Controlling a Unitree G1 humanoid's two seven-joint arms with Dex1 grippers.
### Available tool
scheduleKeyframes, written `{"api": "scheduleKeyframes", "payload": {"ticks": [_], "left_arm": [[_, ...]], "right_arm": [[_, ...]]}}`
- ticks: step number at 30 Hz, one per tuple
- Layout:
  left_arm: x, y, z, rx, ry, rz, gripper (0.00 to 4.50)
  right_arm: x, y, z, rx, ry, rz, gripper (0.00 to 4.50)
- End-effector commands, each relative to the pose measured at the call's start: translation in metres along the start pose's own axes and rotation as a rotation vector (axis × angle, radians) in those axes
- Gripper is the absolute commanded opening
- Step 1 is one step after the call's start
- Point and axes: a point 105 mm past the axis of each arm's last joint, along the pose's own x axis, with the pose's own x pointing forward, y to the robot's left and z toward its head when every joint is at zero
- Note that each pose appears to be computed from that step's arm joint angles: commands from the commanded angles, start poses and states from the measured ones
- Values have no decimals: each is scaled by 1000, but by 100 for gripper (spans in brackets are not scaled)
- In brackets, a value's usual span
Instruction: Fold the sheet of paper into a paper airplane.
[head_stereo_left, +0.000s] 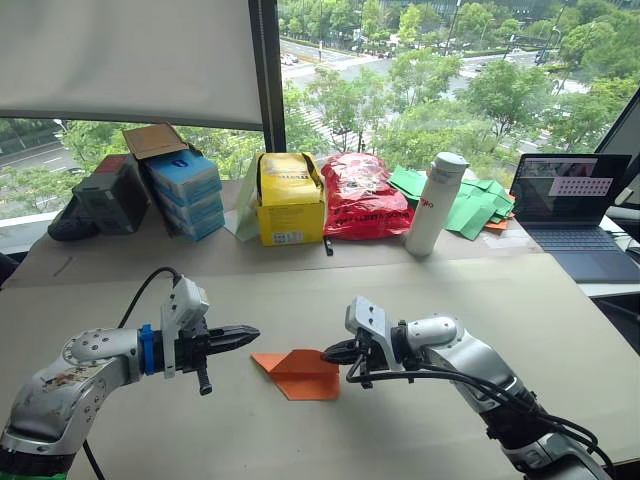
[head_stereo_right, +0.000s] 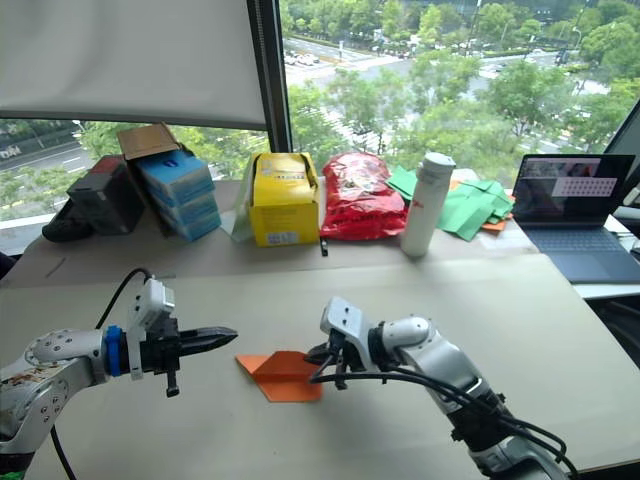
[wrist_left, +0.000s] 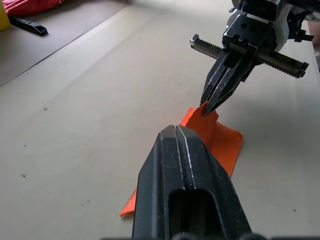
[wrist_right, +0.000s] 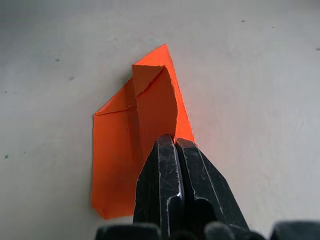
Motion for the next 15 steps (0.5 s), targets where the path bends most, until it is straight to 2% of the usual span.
{"api": "scheduleKeyframes", "payload": {"ticks": [1, 4, 7, 12, 15], "left_arm": [[-6, 23, 27, -30, -154, 99, 0], [-8, 46, 53, -86, -303, 189, 0], [-8, 55, 65, -123, -369, 214, 0], [-4, 52, 68, -156, -375, 189, 0], [-1, 47, 62, -168, -342, 168, 0]], "right_arm": [[-11, -22, 38, -200, -100, -153, 3], [-16, -34, 54, -367, -130, -301, 3], [-14, -28, 60, -497, -145, -347, 3], [-4, 5, 46, -836, -108, -359, 3], [3, 22, 21, -973, -25, -300, 3]]}}
